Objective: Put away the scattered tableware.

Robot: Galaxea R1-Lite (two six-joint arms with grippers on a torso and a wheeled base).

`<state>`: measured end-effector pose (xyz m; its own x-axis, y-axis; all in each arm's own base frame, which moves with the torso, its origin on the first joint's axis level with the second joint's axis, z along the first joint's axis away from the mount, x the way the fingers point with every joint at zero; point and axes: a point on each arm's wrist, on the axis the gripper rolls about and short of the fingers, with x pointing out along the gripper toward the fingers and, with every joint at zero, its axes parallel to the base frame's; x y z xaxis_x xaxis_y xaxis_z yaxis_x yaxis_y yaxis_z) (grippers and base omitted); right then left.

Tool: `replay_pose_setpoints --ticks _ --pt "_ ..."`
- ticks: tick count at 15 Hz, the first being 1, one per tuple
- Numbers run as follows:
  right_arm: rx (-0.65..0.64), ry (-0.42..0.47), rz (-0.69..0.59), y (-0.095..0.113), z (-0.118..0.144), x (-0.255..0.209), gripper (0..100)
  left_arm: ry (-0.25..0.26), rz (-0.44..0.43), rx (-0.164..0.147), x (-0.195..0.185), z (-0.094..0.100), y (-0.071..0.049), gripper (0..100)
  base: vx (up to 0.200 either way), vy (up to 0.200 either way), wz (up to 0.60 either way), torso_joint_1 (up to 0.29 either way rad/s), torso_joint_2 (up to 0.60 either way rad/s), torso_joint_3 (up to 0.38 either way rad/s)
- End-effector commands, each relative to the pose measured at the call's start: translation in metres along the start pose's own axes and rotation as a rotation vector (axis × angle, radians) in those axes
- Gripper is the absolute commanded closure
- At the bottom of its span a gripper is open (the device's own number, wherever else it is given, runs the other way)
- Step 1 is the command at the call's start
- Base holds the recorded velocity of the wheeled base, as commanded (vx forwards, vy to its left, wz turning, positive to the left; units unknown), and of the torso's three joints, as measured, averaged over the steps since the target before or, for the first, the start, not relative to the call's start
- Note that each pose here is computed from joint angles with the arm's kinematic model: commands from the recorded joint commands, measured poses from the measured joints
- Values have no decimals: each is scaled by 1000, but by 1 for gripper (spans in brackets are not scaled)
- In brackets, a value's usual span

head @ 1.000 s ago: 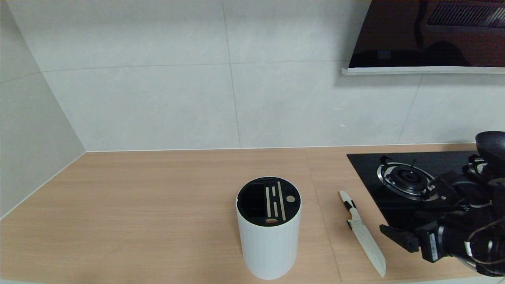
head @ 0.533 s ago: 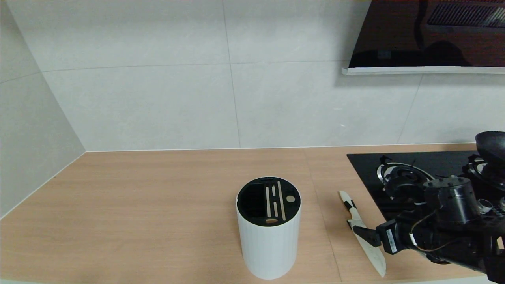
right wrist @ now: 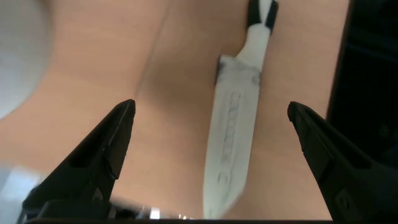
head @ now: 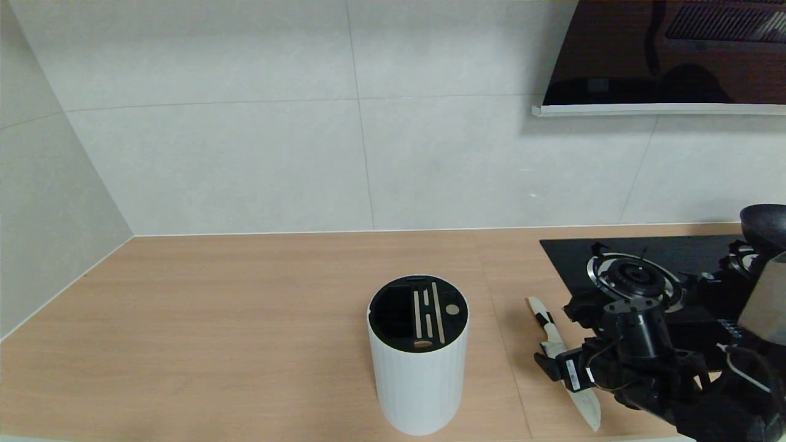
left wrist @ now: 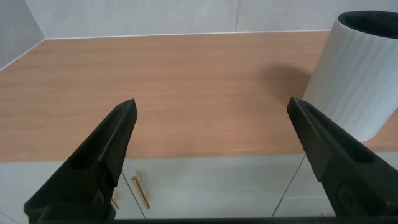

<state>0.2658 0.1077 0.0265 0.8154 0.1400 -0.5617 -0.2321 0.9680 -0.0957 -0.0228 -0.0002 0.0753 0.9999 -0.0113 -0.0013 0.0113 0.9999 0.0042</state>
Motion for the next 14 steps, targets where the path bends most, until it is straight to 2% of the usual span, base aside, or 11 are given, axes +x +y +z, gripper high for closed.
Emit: replay_pose_setpoints --ticks 1,4,14 --pt "27 39 -49 4 -25 28 0 -1 -1 0 0 0 0 0 0 0 0 0 0 0" --pt "34 41 -58 3 -32 38 0 0 1 0 0 0 0 0 0 0 0 0 0 0" --pt "77 9 -95 -2 -26 59 0 0 2 0 0 0 0 0 0 0 0 0 0 0"
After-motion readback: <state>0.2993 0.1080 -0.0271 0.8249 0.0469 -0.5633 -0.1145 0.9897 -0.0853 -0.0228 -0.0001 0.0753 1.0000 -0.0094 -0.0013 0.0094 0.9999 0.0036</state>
